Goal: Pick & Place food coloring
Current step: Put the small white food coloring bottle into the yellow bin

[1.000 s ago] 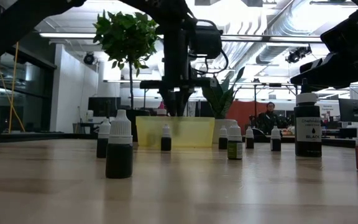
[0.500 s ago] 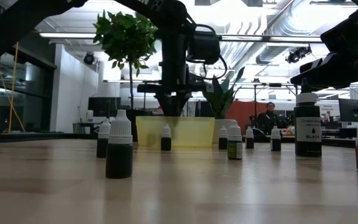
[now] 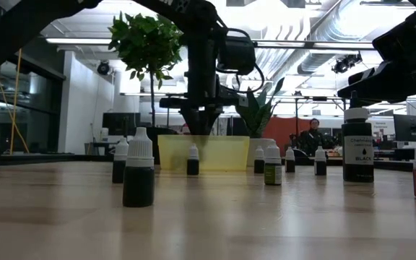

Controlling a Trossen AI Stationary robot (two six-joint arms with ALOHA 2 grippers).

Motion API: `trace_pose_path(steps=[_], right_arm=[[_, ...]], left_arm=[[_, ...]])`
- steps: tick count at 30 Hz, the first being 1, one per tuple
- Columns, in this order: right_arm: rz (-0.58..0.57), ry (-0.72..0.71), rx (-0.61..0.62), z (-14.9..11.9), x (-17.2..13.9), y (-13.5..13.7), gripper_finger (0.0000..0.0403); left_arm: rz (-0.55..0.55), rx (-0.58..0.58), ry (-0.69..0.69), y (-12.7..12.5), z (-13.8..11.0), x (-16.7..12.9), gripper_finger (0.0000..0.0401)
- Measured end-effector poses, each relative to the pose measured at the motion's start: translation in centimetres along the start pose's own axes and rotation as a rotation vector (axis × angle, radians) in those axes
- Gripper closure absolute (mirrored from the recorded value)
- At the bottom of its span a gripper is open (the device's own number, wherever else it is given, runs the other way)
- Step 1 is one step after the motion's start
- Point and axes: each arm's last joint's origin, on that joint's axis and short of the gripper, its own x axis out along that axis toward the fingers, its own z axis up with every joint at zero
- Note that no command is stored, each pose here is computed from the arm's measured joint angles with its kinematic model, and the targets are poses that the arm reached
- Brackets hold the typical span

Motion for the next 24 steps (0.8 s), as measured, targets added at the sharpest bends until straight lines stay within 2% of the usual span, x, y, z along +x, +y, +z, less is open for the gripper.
trace_pose_path(steps=[12,24], right_arm=[[0.000,0.000,0.000,0.0,0.0,0.0,0.0402],[0.000,0.000,0.000,0.0,0.0,0.0,0.0402]], left_arm=[[0.004,0.005,0.008,-0.5,0.1,1.4,0.0350],[0.005,0.003,0.004,-0.4,0.1,1.4,0.0341]])
